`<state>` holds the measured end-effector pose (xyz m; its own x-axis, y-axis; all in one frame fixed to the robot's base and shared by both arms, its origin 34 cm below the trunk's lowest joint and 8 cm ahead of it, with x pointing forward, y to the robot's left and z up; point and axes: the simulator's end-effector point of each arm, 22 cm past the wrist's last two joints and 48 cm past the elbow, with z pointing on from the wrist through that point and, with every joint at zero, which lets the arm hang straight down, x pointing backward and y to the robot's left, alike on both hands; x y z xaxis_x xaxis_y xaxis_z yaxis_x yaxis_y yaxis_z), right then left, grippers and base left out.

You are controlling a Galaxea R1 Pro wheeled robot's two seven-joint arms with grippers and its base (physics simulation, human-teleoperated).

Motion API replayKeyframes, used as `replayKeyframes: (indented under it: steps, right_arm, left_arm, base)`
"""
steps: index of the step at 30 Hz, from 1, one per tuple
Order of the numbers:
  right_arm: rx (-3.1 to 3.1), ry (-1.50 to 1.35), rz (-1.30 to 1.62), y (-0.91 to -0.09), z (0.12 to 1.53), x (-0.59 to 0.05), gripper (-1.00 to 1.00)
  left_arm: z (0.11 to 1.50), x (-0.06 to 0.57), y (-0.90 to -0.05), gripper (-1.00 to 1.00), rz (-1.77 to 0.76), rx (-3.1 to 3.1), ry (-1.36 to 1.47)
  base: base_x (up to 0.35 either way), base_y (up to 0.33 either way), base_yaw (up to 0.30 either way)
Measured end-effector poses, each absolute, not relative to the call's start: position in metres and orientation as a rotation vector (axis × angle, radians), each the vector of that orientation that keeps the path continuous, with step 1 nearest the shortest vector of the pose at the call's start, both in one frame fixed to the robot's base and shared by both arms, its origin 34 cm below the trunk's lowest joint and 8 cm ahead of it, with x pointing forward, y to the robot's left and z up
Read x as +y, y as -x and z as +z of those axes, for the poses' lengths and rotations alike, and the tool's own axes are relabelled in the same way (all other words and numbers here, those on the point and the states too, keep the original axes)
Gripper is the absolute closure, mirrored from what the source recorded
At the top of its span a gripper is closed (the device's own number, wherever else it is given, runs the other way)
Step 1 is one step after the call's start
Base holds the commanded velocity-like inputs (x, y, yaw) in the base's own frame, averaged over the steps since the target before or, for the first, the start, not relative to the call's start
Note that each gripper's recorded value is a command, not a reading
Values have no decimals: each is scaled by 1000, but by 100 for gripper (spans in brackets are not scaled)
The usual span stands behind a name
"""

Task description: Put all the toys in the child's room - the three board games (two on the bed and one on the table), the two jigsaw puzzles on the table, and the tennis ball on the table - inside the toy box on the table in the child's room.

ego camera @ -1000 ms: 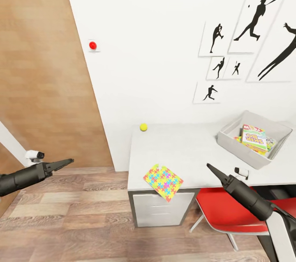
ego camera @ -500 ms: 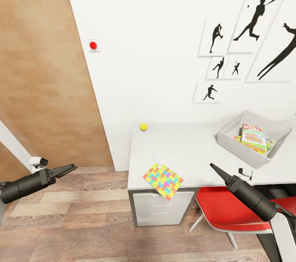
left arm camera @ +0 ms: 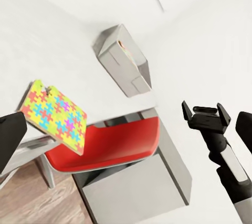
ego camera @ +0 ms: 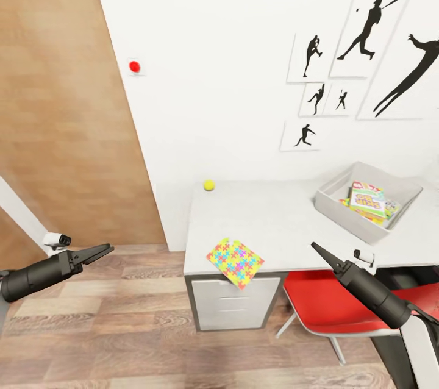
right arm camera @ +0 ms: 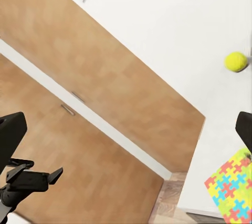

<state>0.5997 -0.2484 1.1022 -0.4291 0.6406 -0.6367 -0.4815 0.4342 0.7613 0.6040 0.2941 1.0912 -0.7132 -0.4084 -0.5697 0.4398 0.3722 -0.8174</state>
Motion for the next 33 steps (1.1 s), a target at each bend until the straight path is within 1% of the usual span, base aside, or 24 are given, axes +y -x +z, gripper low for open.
replayKeyframes:
  steps: [8,21,27,33]
  right_arm:
    - [1573,-143,1262,-600,1103,-248,-100]
    - [1562,-136,1264,-598,1109,-248,-100]
    - [1561,-134,1263,-598,1109,-248,-100]
    - [1562,-134,1262,-598,1109,-248,-100]
  left_arm:
    - [1091,294,-604,-100,-1431,1883,-27]
    - [1097,294,-603,-100,-1430,1873,-35]
    - [1098,294,-602,-100,-1429,1872,-36]
    - [1098,293,-602,-100,-1430,1871,-36]
  base:
    - [-15,-85,-11]
    - [-1,-245,-148]
    - [0,-73,-35]
    - [0,-199,-5]
